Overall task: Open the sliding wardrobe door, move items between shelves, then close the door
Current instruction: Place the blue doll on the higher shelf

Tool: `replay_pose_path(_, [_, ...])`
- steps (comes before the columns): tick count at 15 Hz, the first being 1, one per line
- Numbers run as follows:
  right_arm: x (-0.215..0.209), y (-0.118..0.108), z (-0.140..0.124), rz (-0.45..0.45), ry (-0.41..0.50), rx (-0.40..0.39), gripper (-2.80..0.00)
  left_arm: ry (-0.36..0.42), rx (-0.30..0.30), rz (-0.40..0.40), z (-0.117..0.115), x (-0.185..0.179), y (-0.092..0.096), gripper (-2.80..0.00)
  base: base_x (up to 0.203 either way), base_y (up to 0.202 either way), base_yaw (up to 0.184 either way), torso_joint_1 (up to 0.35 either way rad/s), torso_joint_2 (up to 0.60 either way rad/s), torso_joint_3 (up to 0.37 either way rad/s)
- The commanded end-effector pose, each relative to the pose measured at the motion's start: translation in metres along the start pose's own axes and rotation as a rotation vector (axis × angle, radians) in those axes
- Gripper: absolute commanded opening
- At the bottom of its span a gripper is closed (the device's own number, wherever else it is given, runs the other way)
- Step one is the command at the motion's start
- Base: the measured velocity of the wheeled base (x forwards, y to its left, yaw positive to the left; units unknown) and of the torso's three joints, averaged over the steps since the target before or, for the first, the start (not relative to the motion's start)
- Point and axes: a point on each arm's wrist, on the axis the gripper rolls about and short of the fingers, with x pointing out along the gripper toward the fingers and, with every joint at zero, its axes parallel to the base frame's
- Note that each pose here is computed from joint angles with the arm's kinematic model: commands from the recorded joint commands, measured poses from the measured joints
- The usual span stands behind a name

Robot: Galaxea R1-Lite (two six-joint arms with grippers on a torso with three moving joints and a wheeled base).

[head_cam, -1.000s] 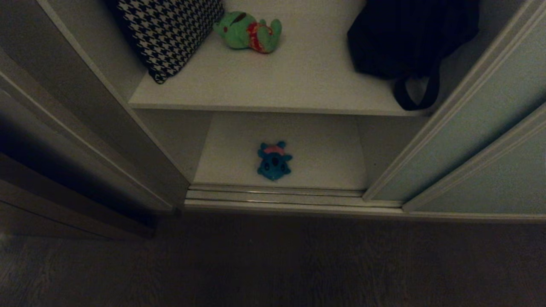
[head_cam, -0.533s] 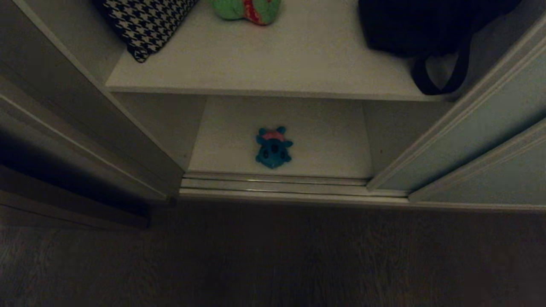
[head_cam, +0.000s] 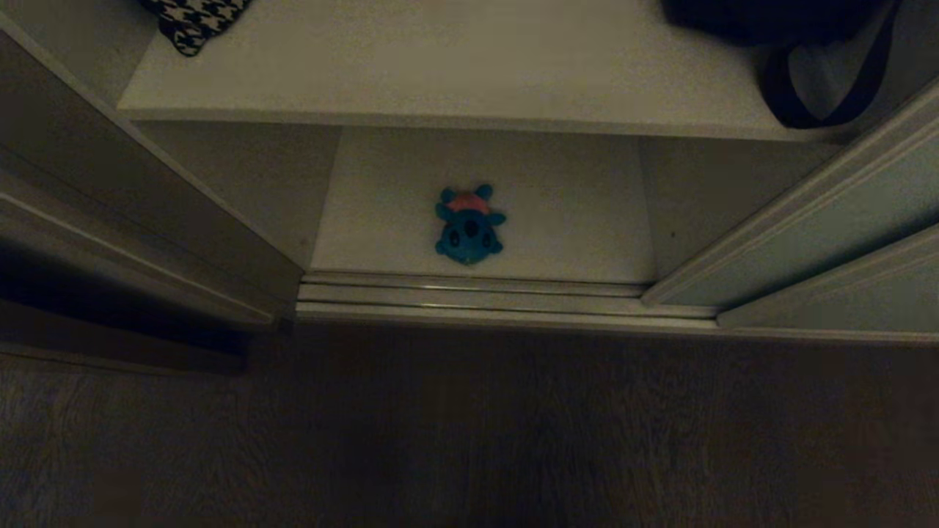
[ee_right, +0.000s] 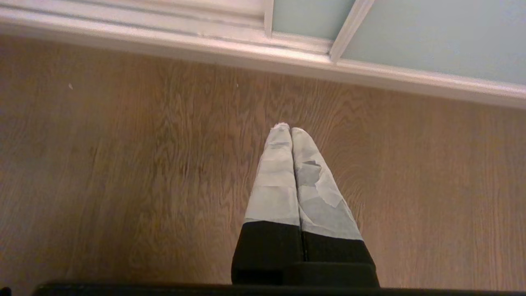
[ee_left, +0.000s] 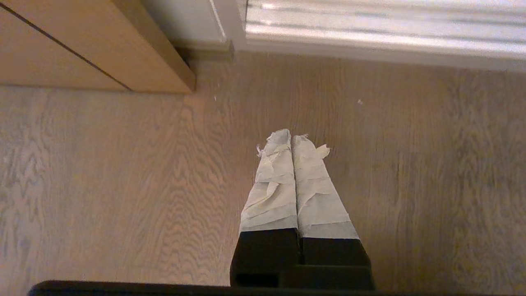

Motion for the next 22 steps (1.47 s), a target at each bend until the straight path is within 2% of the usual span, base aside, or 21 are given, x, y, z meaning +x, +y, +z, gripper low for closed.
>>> replay_pose_path(1, [0.000,0.000,0.000,0.000,-0.002,-0.001,-2.80,0.003,0.000,-0.001,0.000,0.000,0.000,-2.80,0.000,0.000,0.000,0.005,0.01,-0.207])
replay_pose_path(14, [0.000,0.000,0.000,0.000,-0.002,-0.001,-2.80,-0.001,-0.002,-0.001,0.000,0.000,0.000,-2.80,0.000,0.000,0.000,0.004,0.00,-0.197])
replay_pose_path(19, [0.000,0.000,0.000,0.000,-0.002,-0.001,-2.80,0.013,0.012,-0.001,0.000,0.000,0.000,-2.80,0.000,0.000,0.000,0.004,0.00,-0.046])
replay_pose_path(20, [0.000,0.000,0.000,0.000,-0.002,-0.001,-2.80,0.001,0.015,-0.004,0.003,-0.001,0.000,-2.80,0.000,0.000,0.000,0.000,0.00,0.000])
replay_pose_path(22, [0.000,0.000,0.000,0.000,-0.002,-0.001,-2.80,-0.027,0.015,-0.018,0.029,-0.006,0.000,-2.80,0.000,0.000,0.000,0.000,0.00,0.000])
